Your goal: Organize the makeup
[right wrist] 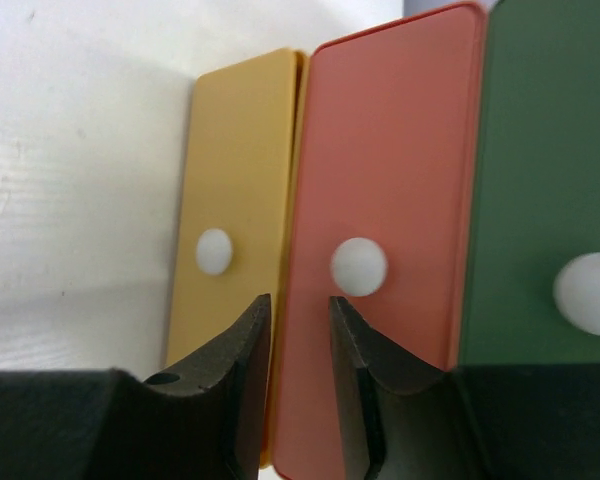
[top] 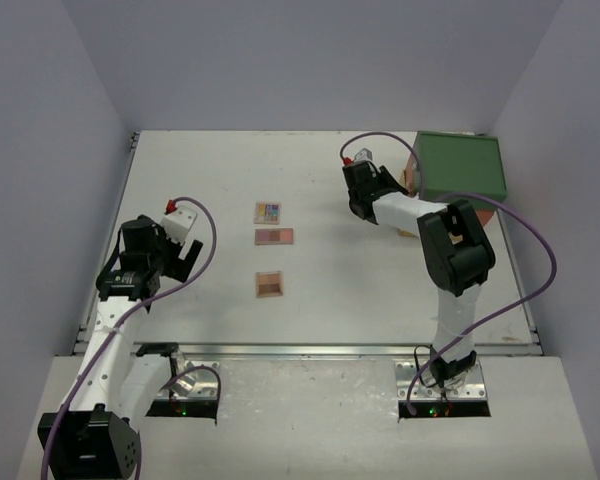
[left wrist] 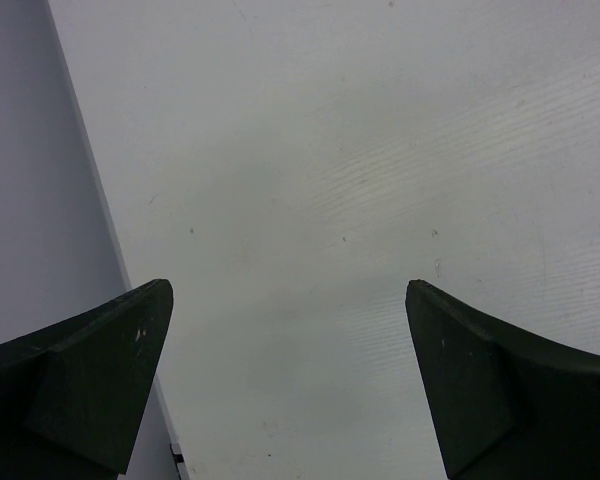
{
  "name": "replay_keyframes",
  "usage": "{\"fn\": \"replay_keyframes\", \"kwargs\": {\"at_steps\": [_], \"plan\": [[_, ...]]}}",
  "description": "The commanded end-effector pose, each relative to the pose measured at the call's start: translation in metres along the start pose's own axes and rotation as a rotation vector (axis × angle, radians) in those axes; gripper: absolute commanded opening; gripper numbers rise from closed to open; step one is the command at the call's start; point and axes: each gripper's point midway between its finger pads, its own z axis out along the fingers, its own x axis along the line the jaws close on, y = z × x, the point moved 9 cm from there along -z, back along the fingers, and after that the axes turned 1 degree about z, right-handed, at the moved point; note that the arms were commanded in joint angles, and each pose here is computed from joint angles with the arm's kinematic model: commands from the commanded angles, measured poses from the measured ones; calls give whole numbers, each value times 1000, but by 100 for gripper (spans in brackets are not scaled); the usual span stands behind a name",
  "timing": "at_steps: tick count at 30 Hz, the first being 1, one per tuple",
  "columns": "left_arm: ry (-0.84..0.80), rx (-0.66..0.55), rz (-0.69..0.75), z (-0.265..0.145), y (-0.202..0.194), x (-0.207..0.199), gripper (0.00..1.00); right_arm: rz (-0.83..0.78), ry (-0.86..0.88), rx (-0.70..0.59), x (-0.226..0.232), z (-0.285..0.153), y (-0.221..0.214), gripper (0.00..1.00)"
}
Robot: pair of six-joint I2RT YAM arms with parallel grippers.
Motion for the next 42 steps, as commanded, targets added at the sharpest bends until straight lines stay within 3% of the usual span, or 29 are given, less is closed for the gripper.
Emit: {"fn": "replay_keyframes", "kwargs": {"at_steps": [1, 7, 13, 17, 24, 31, 42], "plan": [[24, -67, 1, -8, 13, 7, 100, 32, -38, 44, -18, 3, -18, 32], [12, -66, 2, -7, 11, 5, 100, 16, -26, 7, -21, -3, -9, 32], [-12, -74, 9, -4, 13, 5, 100, -99, -77, -157, -5, -23, 17, 33], [28, -72, -5, 0, 17, 10, 100, -295, -163, -93, 26, 3, 13, 33], [16, -71, -18, 5, 17, 8, 100, -324, -192, -86, 27, 15, 14, 33], [6, -59, -12, 8, 11, 5, 100, -456, -188, -30, 46, 31, 3, 34], [-20, -92, -19, 5, 18, 5, 100, -455, -160, 21, 45, 29, -21, 37]]}}
